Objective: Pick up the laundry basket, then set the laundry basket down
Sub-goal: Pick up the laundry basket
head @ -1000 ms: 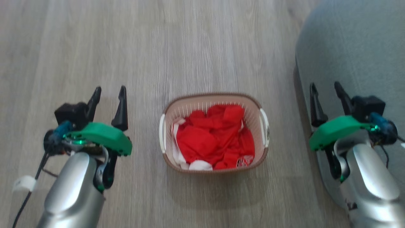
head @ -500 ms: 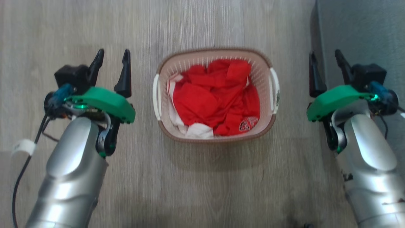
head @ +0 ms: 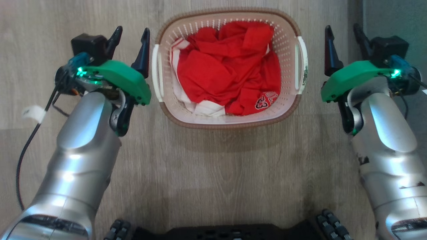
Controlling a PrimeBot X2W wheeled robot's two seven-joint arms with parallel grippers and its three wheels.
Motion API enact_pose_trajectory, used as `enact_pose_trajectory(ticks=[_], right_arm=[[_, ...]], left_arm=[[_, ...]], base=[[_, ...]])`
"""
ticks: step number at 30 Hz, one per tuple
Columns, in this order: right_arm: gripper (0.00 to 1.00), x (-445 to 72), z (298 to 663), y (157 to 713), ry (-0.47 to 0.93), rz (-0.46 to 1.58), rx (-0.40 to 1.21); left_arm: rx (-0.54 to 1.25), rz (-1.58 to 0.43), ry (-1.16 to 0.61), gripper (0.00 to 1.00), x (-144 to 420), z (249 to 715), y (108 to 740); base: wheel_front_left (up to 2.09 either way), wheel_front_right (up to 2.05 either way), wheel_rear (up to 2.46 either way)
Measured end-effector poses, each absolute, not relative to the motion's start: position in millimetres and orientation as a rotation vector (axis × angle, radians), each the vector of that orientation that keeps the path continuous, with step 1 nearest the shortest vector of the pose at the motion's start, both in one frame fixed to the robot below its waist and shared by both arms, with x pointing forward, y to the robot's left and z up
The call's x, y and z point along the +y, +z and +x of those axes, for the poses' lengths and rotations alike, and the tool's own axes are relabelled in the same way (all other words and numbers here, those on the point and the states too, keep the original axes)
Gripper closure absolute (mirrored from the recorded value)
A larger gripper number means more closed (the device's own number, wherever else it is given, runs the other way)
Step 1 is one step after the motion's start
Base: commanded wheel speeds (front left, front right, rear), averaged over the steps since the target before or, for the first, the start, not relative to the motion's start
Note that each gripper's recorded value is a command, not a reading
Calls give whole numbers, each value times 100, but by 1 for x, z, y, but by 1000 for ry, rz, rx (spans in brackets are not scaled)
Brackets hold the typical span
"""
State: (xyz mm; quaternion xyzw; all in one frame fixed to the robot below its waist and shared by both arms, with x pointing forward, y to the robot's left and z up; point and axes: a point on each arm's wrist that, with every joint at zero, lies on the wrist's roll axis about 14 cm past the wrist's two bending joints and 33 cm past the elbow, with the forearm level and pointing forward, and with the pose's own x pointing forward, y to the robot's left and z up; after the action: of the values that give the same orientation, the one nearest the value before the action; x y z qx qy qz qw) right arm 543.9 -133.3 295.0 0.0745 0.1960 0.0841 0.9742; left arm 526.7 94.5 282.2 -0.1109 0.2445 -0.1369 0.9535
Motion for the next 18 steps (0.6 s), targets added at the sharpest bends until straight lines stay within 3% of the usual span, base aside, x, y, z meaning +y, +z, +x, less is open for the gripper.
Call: enact_pose_trajectory(ticks=[18], right_arm=[[0, -126, 522, 220, 192, 134, 601]], left_arm=[[750, -218, -353, 0, 62, 494, 198]], base=[[0, 0, 0]])
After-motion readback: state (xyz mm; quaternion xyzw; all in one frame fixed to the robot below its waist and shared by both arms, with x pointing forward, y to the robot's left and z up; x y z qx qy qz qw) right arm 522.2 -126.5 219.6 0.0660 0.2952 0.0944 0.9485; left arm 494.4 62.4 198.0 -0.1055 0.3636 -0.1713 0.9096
